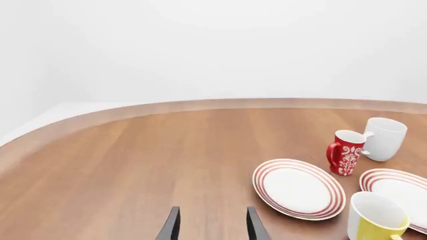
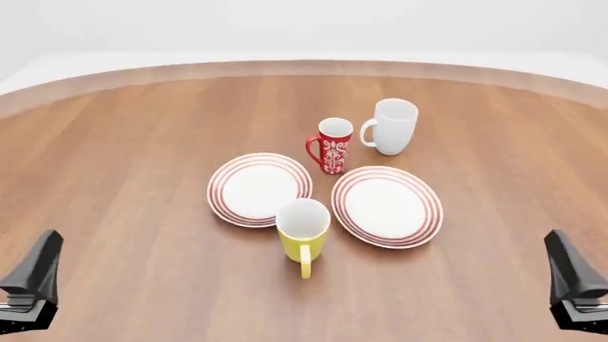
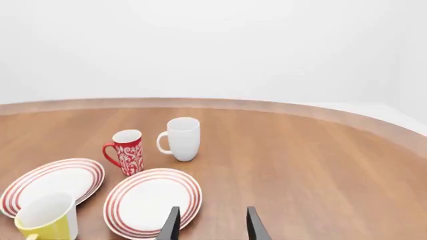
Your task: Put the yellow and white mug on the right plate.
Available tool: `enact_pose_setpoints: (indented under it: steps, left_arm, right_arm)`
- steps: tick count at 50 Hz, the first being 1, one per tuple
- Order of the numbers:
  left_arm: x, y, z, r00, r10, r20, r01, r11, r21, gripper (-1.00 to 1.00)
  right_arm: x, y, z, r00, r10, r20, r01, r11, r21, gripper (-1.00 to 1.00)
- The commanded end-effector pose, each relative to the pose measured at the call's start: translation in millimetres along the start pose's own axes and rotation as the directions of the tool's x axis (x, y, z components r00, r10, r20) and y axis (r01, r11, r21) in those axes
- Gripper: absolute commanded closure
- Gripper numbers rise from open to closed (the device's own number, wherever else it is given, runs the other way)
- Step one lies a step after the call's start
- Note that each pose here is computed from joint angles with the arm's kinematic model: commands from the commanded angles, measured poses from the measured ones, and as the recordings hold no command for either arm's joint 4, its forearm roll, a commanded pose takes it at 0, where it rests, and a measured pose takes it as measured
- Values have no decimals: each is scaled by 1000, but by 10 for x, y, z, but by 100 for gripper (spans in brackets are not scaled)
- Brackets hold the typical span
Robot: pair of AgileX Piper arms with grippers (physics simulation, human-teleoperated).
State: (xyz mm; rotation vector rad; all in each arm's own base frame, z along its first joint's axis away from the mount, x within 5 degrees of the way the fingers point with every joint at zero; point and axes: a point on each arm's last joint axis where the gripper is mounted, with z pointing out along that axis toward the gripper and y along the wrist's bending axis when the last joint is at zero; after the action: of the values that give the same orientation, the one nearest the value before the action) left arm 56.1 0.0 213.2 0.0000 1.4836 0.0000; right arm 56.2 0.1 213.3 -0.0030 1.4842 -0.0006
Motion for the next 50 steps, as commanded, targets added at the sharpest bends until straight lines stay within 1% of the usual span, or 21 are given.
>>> enact_pose_setpoints:
  steps: [1,11,13,17,19,21,22,24,26,28,29,31,33,38,39,41,43,45,47,48,50]
  left_arm:
    - [0,0,0,1000,0,0,0,1000,0,-100]
    - [0,0,0,1000,0,0,0,1000,0,-100]
    - [0,0,0,1000,0,0,0,1000,0,-100]
    - [0,0,0,1000,0,0,0,1000,0,-100]
    - [0,0,0,1000,0,0,0,1000,0,-100]
    - [0,0,0,1000,0,0,0,1000,0,-100]
    - [0,0,0,1000,0,0,0,1000,0,-100]
    - [0,0,0,1000,0,0,0,1000,0,-100]
    - [0,0,0,1000,0,0,0,1000,0,-100]
    - [0,0,0,1000,0,0,0,1000,0,-100]
    - [0,0,0,1000,0,0,0,1000,0,-100]
    - [0,0,0,1000,0,0,0,1000,0,-100]
    - [0,0,0,1000,0,0,0,1000,0,-100]
    - [0,0,0,1000,0,0,0,1000,0,-100]
    - [0,0,0,1000,0,0,0,1000,0,-100]
    - [0,0,0,1000,0,0,0,1000,0,-100]
    - [0,0,0,1000,0,0,0,1000,0,-100]
    - [0,0,0,1000,0,0,0,1000,0,-100]
    - [0,0,0,1000,0,0,0,1000,0,-100]
    - [0,0,0,1000,0,0,0,1000,0,-100]
    - [0,0,0,1000,0,0,0,1000,0,-100]
  right_arm:
    - [12,7,2,1000,-17,-13,17,1000,-12,-100]
    - [39,12,19,996,-69,-47,68,997,-24,-100]
    - [29,16,7,992,-123,-33,122,992,-32,-100]
    - [39,23,28,990,-134,-46,132,990,-45,-100]
    - [1,37,54,984,-174,-31,172,983,-66,-100]
    - [-2,41,122,978,-203,-45,199,977,-71,-100]
    - [26,41,133,980,-188,-59,183,980,-71,-100]
    - [-96,63,197,978,-198,-70,190,977,-100,-100]
    - [-142,89,227,982,-165,-94,151,980,-132,-100]
    - [-181,104,227,982,-161,-101,145,978,-152,-100]
    - [-74,124,228,976,-181,-119,158,971,-180,-100]
    - [-116,123,227,977,-176,-118,153,972,-178,-100]
    - [-158,157,250,974,-183,-133,151,964,-219,-100]
    - [-318,193,302,974,-153,-168,108,962,-250,-100]
    - [-358,209,346,970,-144,-194,92,962,-257,-100]
    - [-395,265,371,966,-160,-203,91,946,-310,-100]
    - [-514,283,459,958,-125,-258,44,953,-298,-100]
    - [-593,303,470,955,-121,-270,32,949,-313,-100]
    - [-656,334,522,946,-85,-312,-18,950,-313,-100]
    - [-690,346,534,944,-84,-320,-24,947,-319,-100]
    - [-656,367,539,938,-67,-340,-50,944,-325,-100]
